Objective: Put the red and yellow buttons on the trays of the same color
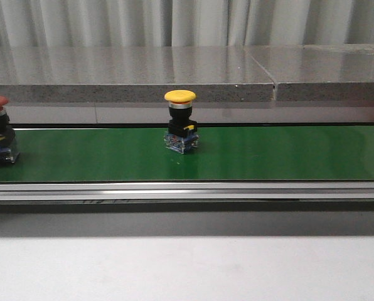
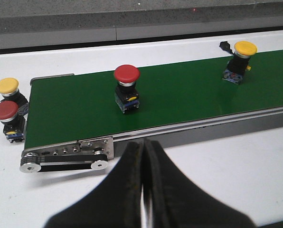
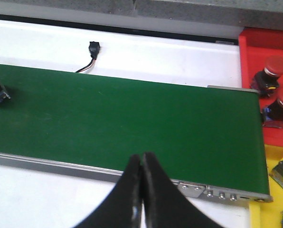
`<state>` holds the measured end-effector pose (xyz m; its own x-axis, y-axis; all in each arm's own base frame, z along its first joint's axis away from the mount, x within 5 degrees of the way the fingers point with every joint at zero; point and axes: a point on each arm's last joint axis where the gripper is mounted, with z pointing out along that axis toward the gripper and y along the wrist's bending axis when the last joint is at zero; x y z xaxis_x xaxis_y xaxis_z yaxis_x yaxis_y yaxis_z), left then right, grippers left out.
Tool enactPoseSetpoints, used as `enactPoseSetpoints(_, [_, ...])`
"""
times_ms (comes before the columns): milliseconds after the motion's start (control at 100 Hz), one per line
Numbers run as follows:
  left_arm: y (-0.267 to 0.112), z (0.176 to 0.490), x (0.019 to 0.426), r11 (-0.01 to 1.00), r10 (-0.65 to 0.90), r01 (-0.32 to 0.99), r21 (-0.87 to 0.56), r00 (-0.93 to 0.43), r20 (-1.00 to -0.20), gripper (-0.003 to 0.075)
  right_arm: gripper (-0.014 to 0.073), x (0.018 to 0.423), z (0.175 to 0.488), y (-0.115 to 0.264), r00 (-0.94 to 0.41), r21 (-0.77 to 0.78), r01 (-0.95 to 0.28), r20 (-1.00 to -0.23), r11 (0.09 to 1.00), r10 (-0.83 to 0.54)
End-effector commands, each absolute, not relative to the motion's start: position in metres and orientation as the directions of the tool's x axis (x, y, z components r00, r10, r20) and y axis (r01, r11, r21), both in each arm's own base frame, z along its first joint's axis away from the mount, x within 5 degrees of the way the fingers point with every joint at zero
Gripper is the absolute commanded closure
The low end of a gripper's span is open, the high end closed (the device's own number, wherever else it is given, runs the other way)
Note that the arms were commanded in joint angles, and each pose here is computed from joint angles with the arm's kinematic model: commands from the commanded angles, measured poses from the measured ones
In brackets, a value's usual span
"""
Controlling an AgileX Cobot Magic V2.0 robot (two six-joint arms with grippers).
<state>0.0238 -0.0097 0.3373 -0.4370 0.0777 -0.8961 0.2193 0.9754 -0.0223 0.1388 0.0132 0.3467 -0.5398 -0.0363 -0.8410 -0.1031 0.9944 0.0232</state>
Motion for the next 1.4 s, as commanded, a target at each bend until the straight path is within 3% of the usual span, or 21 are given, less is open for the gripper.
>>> enactPoseSetpoints(0, [-0.011,0.349,0.027,0.974,0.051,0.224,-0.035,-0.369,-0.928,0.0741,0.0662,0.157,0.368,0.017,-0.485,0.026,-0.119,-0.874,0.993,-0.035])
enactPoseSetpoints(170, [-0.011,0.349,0.027,0.974,0.051,0.224,-0.035,-0.369,-0.928,0.0741,0.0657,0.189,0.377,0.025,-0.532,0.027,-0.15,-0.845,0.988,-0.058])
enactPoseSetpoints(240, [-0.011,0.349,0.027,0.974,0.051,0.224,-0.035,-0.369,-0.928,0.0741,0.0615,0.203,0.379,0.031,-0.568,0.026,-0.176,-0.819,0.984,-0.08])
enactPoseSetpoints(360, [-0.011,0.349,0.027,0.974,0.051,0.224,-0.035,-0.369,-0.928,0.0741,0.0406,0.226,0.382,0.046,-0.631,0.026,-0.232,-0.765,0.972,-0.13])
enactPoseSetpoints(480, [-0.011,0.349,0.027,0.974,0.051,0.224,-0.035,-0.369,-0.928,0.0741,0.0099,0.247,0.388,0.064,-0.657,0.028,-0.285,-0.733,0.958,-0.174])
enactPoseSetpoints(600, [-0.011,0.349,0.027,0.974,0.051,0.224,-0.035,-0.369,-0.928,0.0741,-0.0063,0.263,0.389,0.084,-0.691,0.032,-0.34,-0.686,0.94,-0.227])
enactPoseSetpoints(750, [-0.011,0.349,0.027,0.974,0.051,0.224,-0.035,-0.369,-0.928,0.0741,-0.007,0.284,0.382,0.11,-0.758,0.062,-0.4,-0.584,0.914,-0.292])
enactPoseSetpoints(960, [-0.011,0.349,0.027,0.974,0.051,0.224,-0.035,-0.369,-0.928,0.0741,-0.007,0.309,0.371,0.14,-0.767,0.073,-0.48,-0.518,0.874,-0.378])
enactPoseSetpoints(1180, [-0.011,0.349,0.027,0.974,0.051,0.224,-0.035,-0.369,-0.928,0.0741,-0.007,0.327,0.36,0.16,-0.732,0.095,-0.568,-0.511,0.817,-0.45])
enactPoseSetpoints(1390, [-0.011,0.349,0.027,0.974,0.051,0.224,-0.035,-0.369,-0.928,0.0741,-0.007,0.346,0.336,0.167,-0.738,0.086,-0.571,-0.489,0.817,-0.465])
